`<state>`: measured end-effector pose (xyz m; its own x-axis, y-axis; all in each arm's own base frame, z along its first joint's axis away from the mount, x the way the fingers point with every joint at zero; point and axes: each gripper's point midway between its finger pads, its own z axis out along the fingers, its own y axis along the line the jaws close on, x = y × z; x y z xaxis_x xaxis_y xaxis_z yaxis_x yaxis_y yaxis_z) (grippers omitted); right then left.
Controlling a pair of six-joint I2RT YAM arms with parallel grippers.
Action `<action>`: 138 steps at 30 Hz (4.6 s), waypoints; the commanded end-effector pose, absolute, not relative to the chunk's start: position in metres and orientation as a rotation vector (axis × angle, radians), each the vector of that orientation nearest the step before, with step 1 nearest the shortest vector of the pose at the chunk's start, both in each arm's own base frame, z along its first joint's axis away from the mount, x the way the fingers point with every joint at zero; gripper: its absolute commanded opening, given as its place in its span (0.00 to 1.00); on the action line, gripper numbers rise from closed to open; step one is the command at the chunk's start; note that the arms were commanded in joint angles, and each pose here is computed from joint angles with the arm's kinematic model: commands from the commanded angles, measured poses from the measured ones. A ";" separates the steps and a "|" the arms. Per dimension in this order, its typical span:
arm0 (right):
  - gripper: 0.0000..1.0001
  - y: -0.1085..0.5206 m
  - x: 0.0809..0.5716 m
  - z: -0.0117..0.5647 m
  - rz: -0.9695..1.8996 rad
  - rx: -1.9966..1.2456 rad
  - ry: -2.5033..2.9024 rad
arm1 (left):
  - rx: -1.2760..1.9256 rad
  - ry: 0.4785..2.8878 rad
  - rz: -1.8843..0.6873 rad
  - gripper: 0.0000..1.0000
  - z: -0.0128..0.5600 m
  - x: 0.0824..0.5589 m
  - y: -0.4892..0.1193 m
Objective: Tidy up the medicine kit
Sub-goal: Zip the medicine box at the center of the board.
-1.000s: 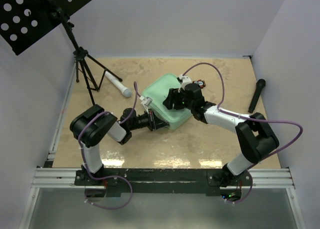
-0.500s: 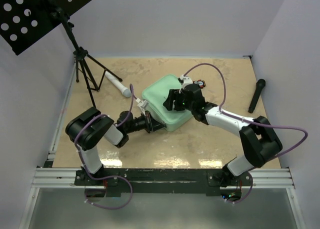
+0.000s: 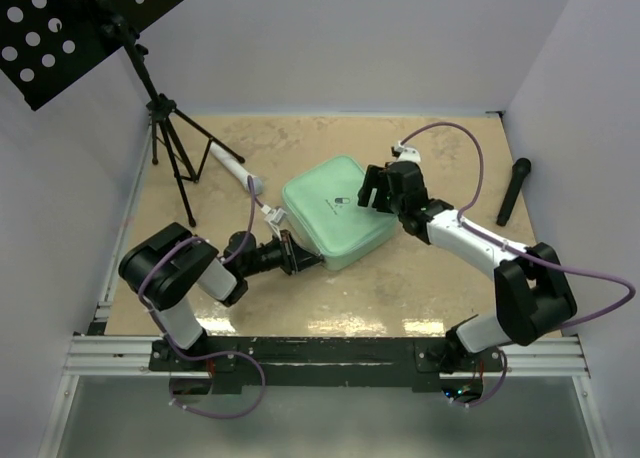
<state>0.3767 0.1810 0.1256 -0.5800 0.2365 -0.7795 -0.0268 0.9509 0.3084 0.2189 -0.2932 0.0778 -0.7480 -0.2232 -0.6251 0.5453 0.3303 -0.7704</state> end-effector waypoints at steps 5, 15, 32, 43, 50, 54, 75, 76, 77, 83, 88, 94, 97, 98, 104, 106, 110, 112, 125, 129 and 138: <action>0.86 0.158 0.375 0.109 0.233 0.192 2.191 | 0.460 1.337 -1.538 0.00 0.185 0.203 -0.286; 0.87 0.124 0.375 0.106 0.145 0.327 2.156 | 0.468 1.378 -1.556 0.00 0.175 0.199 -0.287; 0.80 0.141 0.345 0.142 0.286 0.212 2.078 | 0.405 1.542 -1.543 0.00 0.130 0.203 -0.286; 0.87 0.142 0.347 0.103 0.237 0.263 2.187 | 0.426 1.554 -1.541 0.00 0.127 0.195 -0.283; 0.77 0.148 0.349 0.096 0.275 0.256 2.201 | 0.417 1.583 -1.538 0.00 0.121 0.191 -0.280; 0.65 0.156 0.353 0.094 0.311 0.234 2.203 | 0.419 1.574 -1.540 0.00 0.123 0.192 -0.280; 0.00 0.166 0.335 0.073 0.495 0.263 2.242 | 0.353 1.504 -1.526 0.00 0.144 0.223 -0.274; 0.00 0.168 0.333 0.076 0.526 0.273 2.232 | 0.342 1.502 -1.525 0.00 0.145 0.228 -0.273; 0.00 0.169 0.329 0.075 0.551 0.279 2.233 | 0.340 1.498 -1.526 0.00 0.146 0.232 -0.273; 0.00 0.184 0.313 0.074 0.723 0.334 2.222 | 0.348 1.463 -1.541 0.00 0.154 0.249 -0.279; 0.00 0.188 0.316 0.081 0.759 0.360 2.198 | 0.365 1.497 -1.528 0.00 0.142 0.236 -0.279; 0.00 0.188 0.318 0.086 0.773 0.390 2.185 | 0.367 1.540 -1.518 0.00 0.132 0.220 -0.276; 0.00 0.187 0.318 0.086 0.767 0.403 2.176 | 0.354 1.577 -1.513 0.00 0.124 0.210 -0.271; 0.00 0.186 0.318 0.086 0.766 0.408 2.177 | 0.354 1.584 -1.511 0.00 0.123 0.207 -0.269; 0.00 0.184 0.319 0.084 0.755 0.424 2.172 | 0.342 1.606 -1.513 0.00 0.121 0.194 -0.264; 0.00 0.177 0.325 0.094 0.698 0.401 2.141 | 0.334 1.612 -1.501 0.00 0.120 0.193 -0.261; 0.23 0.165 0.337 0.144 0.623 0.330 2.013 | 0.327 1.619 -1.498 0.00 0.118 0.193 -0.261; 0.49 0.159 0.344 0.170 0.594 0.333 1.946 | 0.329 1.614 -1.500 0.00 0.119 0.193 -0.262; 0.80 0.218 0.442 0.166 0.561 0.014 1.989 | 0.341 1.595 -1.505 0.00 0.124 0.193 -0.262; 0.85 0.233 0.466 0.146 0.558 -0.064 2.037 | 0.349 1.587 -1.484 0.00 0.124 0.193 -0.260; 0.45 0.241 0.462 0.108 0.606 -0.154 2.141 | 0.364 1.569 -1.481 0.00 0.126 0.197 -0.263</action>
<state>0.4626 0.2374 0.1094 -0.5908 0.1398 -0.7946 -0.2778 0.8894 0.3630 0.1995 -0.2607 0.0605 -0.7787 -0.2684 -0.5671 0.4639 0.3621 -0.8085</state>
